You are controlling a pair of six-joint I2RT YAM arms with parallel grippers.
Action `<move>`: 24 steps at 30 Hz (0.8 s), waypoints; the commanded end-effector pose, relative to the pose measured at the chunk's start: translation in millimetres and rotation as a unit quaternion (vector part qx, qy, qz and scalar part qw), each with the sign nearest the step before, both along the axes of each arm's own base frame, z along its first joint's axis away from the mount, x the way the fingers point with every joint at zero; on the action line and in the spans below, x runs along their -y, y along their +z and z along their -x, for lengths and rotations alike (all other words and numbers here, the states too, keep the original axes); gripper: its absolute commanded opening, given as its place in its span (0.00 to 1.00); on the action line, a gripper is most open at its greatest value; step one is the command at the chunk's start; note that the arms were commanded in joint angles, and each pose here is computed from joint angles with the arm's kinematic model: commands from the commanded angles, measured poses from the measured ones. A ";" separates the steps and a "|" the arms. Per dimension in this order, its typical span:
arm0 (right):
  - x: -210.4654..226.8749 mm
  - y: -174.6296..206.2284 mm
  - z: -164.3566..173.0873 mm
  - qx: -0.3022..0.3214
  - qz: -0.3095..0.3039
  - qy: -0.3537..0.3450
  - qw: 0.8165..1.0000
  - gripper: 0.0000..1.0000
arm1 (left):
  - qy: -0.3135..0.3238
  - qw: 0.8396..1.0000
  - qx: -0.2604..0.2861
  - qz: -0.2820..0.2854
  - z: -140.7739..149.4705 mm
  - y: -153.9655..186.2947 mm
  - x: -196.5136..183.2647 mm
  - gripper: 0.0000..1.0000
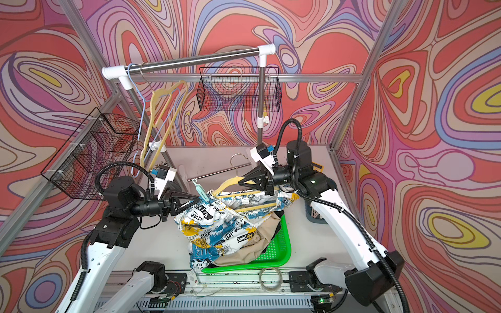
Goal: Remove the clothespins securing shorts to the hanger
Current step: Remove the clothespin from the hanger.
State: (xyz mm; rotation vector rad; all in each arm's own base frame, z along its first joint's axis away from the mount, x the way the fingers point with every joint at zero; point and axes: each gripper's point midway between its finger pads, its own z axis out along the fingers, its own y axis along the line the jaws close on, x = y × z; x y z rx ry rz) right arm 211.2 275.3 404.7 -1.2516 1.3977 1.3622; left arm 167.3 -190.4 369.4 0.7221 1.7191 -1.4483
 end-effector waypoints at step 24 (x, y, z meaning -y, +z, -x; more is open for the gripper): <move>0.3 15.2 2.9 0.040 -0.014 -0.011 0.999 0.00 | 0.063 0.992 0.106 0.026 -7.9 45.1 -6.4 0.66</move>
